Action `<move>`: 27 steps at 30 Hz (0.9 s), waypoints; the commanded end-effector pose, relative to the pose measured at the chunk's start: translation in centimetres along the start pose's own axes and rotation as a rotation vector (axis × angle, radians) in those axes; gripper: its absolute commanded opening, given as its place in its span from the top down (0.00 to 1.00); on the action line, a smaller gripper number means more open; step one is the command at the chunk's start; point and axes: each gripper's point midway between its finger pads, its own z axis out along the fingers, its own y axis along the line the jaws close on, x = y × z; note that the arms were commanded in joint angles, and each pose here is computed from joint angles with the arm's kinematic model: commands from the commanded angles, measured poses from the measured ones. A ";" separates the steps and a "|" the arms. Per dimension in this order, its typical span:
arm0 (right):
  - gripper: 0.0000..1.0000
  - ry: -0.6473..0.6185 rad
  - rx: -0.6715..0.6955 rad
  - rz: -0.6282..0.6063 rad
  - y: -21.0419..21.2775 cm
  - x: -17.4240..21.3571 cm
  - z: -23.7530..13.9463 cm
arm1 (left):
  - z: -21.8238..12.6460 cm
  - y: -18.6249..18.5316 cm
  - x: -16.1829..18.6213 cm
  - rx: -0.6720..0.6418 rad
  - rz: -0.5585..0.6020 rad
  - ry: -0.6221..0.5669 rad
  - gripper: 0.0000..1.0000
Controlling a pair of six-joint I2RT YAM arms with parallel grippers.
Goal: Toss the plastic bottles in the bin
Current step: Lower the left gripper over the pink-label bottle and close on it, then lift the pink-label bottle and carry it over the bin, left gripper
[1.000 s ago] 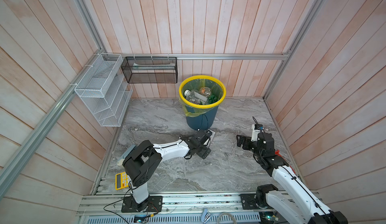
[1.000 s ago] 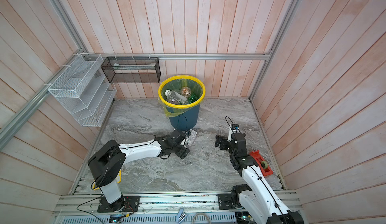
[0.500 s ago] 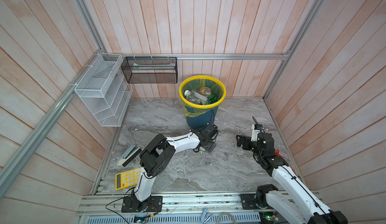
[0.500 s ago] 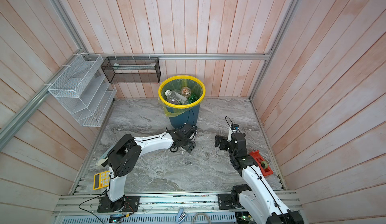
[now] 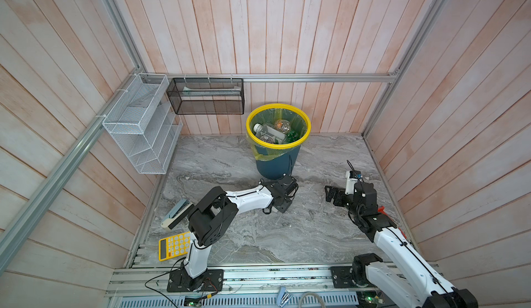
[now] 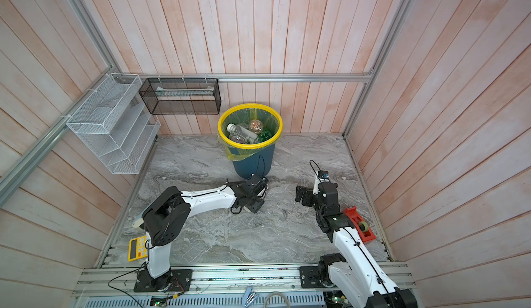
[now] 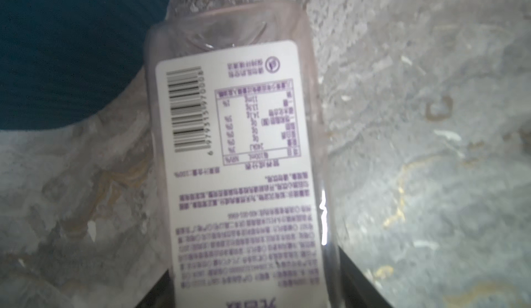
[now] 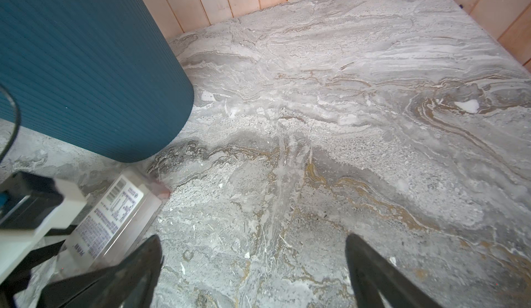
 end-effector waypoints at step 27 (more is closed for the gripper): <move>0.01 0.033 -0.035 -0.018 0.4 0.7 0.6 | -3.1 0.5 6.0 -0.008 0.127 0.261 0.04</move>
